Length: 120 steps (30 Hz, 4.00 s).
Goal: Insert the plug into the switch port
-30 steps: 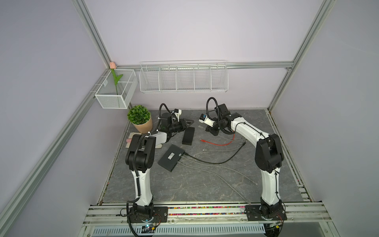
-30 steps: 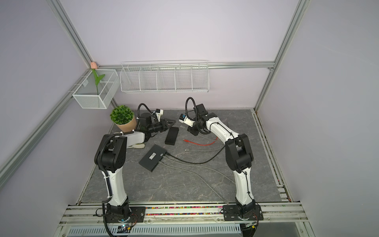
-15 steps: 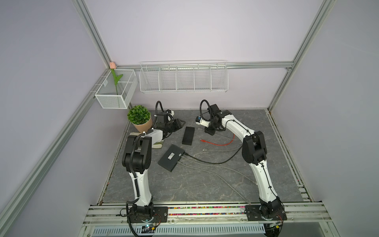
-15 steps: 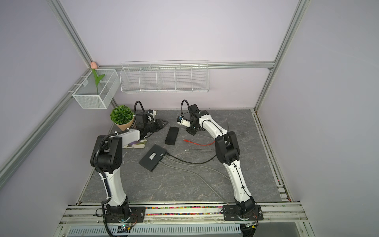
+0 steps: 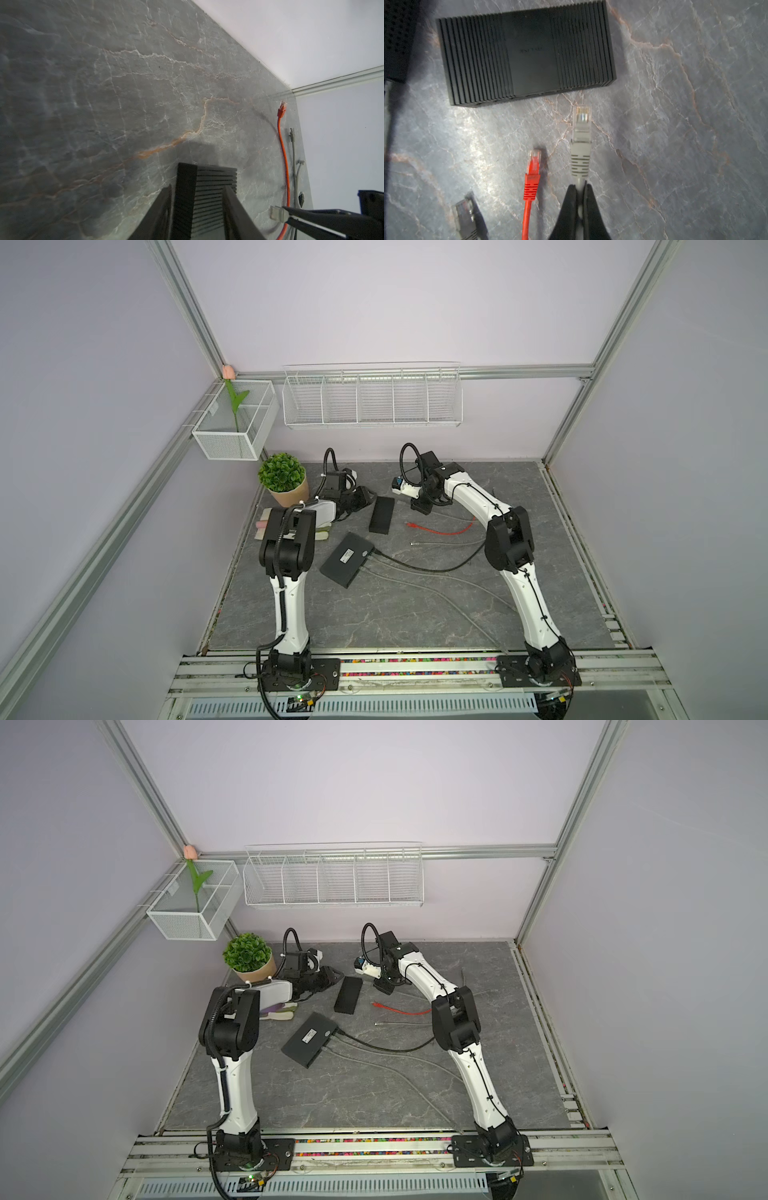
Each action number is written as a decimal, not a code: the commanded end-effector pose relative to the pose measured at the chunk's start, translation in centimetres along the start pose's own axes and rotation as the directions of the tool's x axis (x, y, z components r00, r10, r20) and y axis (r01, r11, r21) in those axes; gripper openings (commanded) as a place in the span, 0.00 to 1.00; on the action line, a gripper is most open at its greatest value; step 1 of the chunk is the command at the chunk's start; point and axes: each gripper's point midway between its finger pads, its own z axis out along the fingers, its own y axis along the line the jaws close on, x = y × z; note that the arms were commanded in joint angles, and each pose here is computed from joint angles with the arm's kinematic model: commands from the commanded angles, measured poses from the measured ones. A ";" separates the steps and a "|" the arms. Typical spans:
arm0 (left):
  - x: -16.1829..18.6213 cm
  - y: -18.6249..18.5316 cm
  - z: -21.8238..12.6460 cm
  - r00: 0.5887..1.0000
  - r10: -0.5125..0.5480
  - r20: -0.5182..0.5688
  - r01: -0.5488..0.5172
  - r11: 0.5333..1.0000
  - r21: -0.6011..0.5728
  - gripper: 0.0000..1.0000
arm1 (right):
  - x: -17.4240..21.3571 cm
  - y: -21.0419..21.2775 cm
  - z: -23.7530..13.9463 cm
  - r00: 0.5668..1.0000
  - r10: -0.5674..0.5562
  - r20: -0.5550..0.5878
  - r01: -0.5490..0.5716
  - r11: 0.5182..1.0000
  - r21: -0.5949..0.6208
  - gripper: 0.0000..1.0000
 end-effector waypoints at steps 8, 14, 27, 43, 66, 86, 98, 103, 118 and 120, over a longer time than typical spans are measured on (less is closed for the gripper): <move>1.1 -1.0 1.8 0.998 0.050 -0.050 -0.050 0.999 0.000 0.41 | 0.7 1.7 1.8 1.000 -0.013 -0.021 0.011 0.997 -0.075 0.07; 1.2 -1.4 2.1 0.997 0.048 -0.054 -0.047 0.999 0.018 0.39 | 0.7 2.2 1.2 1.000 -0.006 -0.009 0.006 0.997 -0.075 0.07; -1.4 -7.7 -4.6 0.985 0.149 0.090 -0.158 0.982 0.107 0.39 | -0.3 2.9 -4.5 0.989 0.056 0.136 -0.042 0.994 -0.102 0.07; 1.1 -17.9 -8.1 0.961 0.259 0.101 -0.277 0.879 0.389 0.40 | -2.9 2.0 -11.3 0.949 -0.014 0.316 -0.063 0.970 0.234 0.07; 3.2 -21.8 -8.4 0.945 0.310 0.104 -0.315 0.785 0.533 0.25 | -3.9 4.8 -13.9 0.920 -0.053 0.389 -0.019 0.984 0.179 0.07; 5.6 -27.1 -14.5 0.821 0.524 0.226 -0.489 0.442 0.752 0.00 | -3.4 7.8 -23.8 0.780 0.025 0.626 0.007 0.999 -0.048 0.58; 6.6 -31.7 -20.9 0.684 0.605 0.408 -0.547 0.055 0.835 0.00 | -2.0 12.7 -32.0 0.587 0.141 0.797 0.290 0.882 -0.371 0.61; 6.6 -33.1 -21.5 0.655 0.633 0.412 -0.540 0.011 0.842 0.00 | -2.0 11.6 -32.0 0.574 0.244 0.782 0.287 0.834 -0.471 0.54; 6.4 -34.3 -21.4 0.618 0.662 0.423 -0.539 -0.035 0.842 0.00 | -4.2 12.3 -31.7 0.596 0.309 0.741 0.317 0.758 -0.570 0.49; 6.4 -34.3 -21.2 0.617 0.665 0.421 -0.536 -0.038 0.844 0.00 | -4.5 12.9 -31.6 0.603 0.306 0.737 0.326 0.748 -0.578 0.49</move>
